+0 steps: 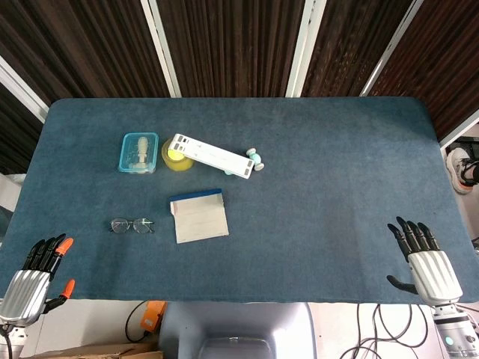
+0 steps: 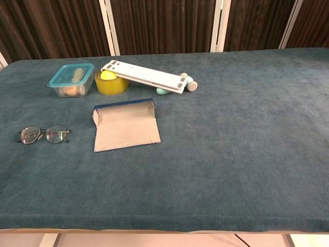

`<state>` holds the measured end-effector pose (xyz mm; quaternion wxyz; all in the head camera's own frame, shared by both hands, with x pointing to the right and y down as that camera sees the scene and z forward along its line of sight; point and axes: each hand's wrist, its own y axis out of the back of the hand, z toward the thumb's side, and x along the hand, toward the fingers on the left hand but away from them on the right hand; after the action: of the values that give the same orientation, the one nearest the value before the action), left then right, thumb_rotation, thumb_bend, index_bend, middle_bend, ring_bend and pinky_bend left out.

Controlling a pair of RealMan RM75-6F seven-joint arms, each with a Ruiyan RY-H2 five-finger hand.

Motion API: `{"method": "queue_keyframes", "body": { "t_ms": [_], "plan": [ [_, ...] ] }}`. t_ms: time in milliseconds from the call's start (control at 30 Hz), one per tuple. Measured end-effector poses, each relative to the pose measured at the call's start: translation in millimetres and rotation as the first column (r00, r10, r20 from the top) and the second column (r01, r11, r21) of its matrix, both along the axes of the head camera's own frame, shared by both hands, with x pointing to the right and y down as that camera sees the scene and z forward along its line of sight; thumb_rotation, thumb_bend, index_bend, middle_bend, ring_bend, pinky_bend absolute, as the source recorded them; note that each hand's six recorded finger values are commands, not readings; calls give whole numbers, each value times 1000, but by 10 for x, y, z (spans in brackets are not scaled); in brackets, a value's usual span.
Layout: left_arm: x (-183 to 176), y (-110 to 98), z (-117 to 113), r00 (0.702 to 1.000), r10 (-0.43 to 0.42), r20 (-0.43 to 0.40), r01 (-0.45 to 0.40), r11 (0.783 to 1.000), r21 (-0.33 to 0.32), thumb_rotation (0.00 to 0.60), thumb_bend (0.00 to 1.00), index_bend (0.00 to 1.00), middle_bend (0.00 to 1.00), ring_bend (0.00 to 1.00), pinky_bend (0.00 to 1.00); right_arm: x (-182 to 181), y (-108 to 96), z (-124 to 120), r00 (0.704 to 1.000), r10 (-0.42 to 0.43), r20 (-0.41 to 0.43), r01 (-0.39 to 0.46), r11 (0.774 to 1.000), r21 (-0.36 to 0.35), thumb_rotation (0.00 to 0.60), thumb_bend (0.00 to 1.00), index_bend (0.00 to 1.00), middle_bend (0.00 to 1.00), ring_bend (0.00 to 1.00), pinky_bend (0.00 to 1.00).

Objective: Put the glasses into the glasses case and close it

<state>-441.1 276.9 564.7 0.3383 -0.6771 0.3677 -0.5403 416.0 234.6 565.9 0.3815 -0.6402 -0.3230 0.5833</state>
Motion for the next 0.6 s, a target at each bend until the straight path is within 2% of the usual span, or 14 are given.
{"method": "queue_keyframes", "body": {
  "t_ms": [133,267,433,600],
  "plan": [
    [70,-11,56,1000,16,-18,-16,1000,-11,600,385,0,0,0,10,-10,9,-15,1000,-5,6,5,1000,0,600,252,0,0,0,0],
    [255,-119,218,997,30,-75,-31,999,-16,600,398,19,0,0,26,-10,14,-22,1000,-6,7,6,1000,2,600,252,0,0,0,0],
    [471,-312,545,997,43,-62,-47,998,-51,600,414,191,0,0,30,-22,23,17,1000,-13,-2,13,1000,-12,600,252,0,0,0,0],
    [726,-645,894,999,35,-29,-37,995,-90,600,413,285,0,0,39,-20,23,17,1000,-13,-5,13,1000,-11,600,252,0,0,0,0]
  ]
}}
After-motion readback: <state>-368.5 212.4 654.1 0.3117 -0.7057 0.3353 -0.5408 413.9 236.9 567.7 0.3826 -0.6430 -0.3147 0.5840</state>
